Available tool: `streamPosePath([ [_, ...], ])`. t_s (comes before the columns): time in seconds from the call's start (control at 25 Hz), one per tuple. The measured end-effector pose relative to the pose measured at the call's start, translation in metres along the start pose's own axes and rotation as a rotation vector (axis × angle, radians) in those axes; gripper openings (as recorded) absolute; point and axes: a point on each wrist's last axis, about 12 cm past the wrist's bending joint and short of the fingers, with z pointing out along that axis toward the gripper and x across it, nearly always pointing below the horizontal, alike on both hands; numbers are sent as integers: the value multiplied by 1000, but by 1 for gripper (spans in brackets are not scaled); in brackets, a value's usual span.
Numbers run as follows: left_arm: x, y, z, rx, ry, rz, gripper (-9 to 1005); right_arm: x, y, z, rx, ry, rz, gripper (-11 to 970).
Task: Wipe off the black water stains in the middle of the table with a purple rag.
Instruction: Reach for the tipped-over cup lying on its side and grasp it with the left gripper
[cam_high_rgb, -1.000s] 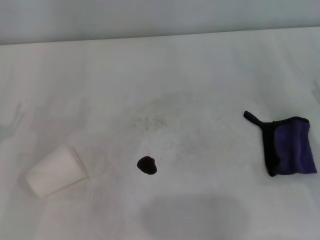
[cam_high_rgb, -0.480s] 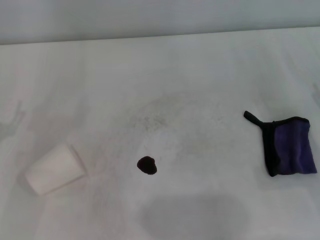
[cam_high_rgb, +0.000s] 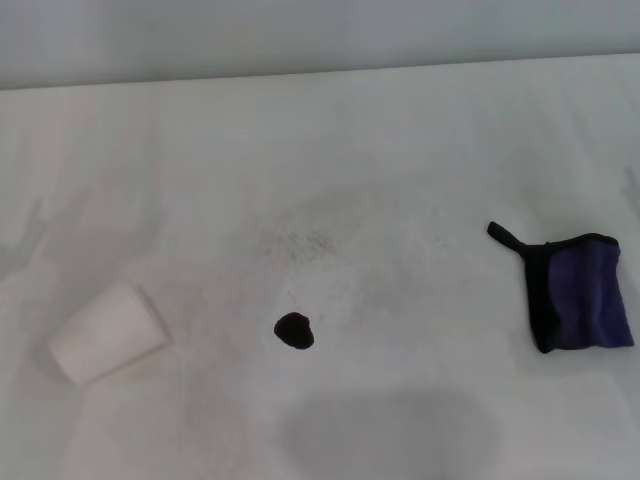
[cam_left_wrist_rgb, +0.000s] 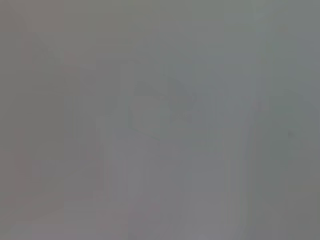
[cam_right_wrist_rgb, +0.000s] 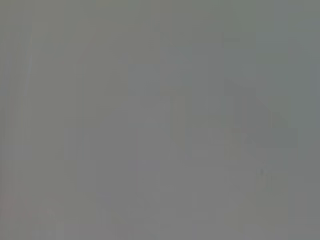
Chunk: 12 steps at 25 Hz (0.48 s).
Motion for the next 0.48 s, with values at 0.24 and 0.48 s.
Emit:
streamPosePath([
  [0.24, -1, 6, 21, 81, 109, -34, 884, 6, -1, 1, 13, 48, 1, 871],
  [0.48, -11, 17, 42, 149, 218, -87, 885, 7, 0, 6, 8, 57, 1, 871],
])
